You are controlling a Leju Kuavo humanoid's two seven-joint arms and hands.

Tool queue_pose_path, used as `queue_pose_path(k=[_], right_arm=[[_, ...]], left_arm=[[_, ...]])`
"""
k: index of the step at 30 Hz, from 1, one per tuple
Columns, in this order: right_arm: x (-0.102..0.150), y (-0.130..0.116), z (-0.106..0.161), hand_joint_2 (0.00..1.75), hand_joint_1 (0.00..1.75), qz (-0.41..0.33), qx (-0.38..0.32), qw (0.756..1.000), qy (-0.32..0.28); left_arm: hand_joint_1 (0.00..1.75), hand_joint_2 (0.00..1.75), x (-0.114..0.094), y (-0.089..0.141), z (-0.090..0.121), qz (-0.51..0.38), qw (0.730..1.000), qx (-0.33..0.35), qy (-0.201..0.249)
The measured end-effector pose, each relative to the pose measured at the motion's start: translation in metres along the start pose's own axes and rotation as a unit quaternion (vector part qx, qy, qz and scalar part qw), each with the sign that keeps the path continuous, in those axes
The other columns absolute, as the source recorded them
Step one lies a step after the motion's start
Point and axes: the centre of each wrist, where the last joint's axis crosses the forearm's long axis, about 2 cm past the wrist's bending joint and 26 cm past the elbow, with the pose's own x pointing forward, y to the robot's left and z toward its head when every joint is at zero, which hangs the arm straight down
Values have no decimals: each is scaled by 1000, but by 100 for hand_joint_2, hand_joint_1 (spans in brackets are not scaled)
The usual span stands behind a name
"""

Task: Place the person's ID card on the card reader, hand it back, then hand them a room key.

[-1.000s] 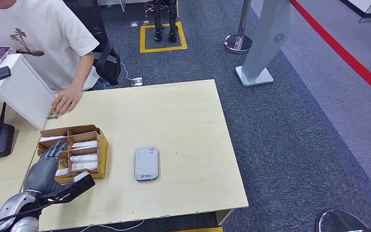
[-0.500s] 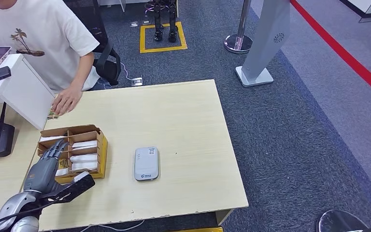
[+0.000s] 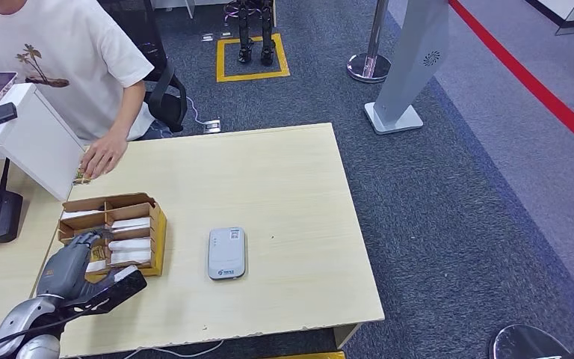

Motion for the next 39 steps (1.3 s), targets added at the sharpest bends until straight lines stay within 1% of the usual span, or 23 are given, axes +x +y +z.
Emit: queue_pose_path(k=[16, 24, 32, 39], right_arm=[[0, 0, 0, 0, 0, -4, 6, 1000, -9], [0, 0, 0, 0, 0, -5, 6, 1000, -9], [0, 0, 0, 0, 0, -8, 6, 1000, -9], [0, 0, 0, 0, 0, -8, 4, 1000, -9]], left_arm=[[175, 175, -1, -4, 8, 22, 1000, -7, -11], [175, 175, -2, -1, 10, 22, 1000, -1, -13], [175, 175, -8, 10, 11, 29, 999, 14, -11], [175, 175, -20, 28, 10, 39, 999, 30, -4]])
